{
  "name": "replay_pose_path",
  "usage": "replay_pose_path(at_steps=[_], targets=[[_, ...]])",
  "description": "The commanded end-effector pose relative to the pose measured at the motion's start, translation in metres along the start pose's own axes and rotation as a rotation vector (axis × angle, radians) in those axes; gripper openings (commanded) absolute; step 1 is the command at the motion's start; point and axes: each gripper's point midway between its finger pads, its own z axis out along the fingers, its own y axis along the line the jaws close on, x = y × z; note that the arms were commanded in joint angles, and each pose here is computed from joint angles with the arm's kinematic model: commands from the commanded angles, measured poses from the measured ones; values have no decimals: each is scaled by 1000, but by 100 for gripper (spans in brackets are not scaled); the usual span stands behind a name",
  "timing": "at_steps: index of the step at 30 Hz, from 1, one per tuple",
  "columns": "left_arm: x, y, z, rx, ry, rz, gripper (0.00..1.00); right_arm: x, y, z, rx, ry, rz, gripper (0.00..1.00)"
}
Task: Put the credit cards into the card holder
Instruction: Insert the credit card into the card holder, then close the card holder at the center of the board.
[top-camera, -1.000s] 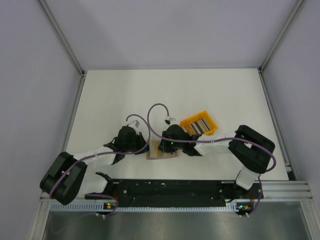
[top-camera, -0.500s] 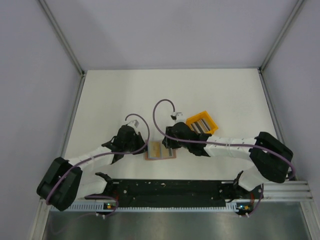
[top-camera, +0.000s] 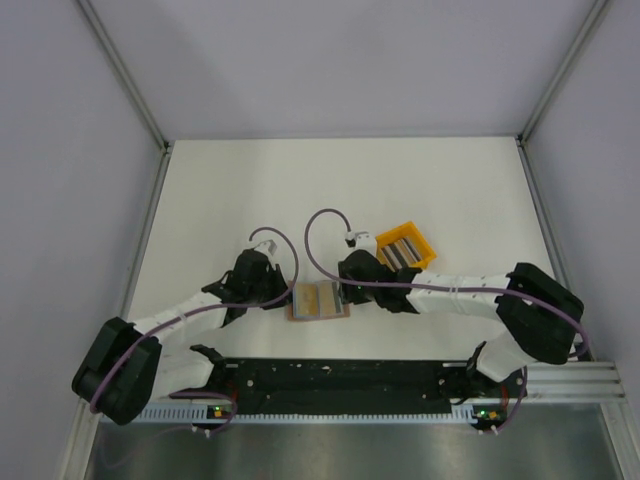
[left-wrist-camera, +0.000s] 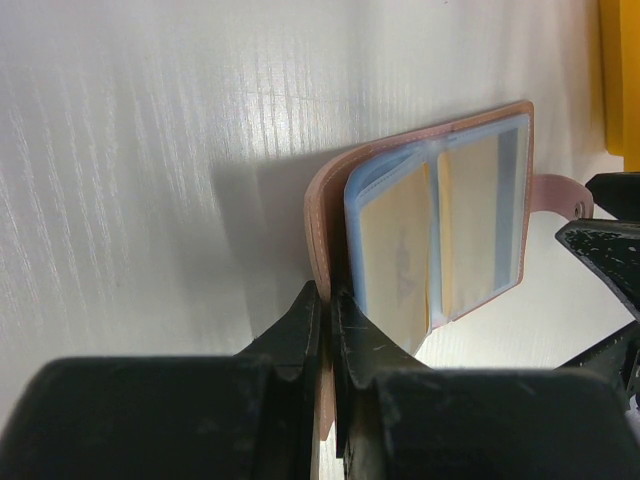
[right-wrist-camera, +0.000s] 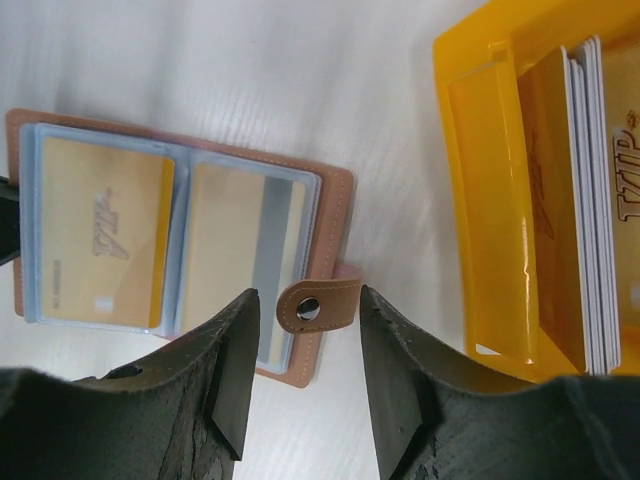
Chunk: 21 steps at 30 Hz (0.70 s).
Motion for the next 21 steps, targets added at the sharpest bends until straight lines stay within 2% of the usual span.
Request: replay_pose_path(at_steps=[1,9,16,21], targets=[[-16,-10,-3,19,-42,23,0,-7,10,1,8,-16,-22,45],[-16,-9,-1,18,-45,22,0,-16,10,-3,18,-46,-20,41],[-15,-9,0,23,-45,23,0,-25,12,-5,22,-75,-16,44],[-15,-9,0,23,-45,26,0,-25,14,-3,22,-68,-16,32]])
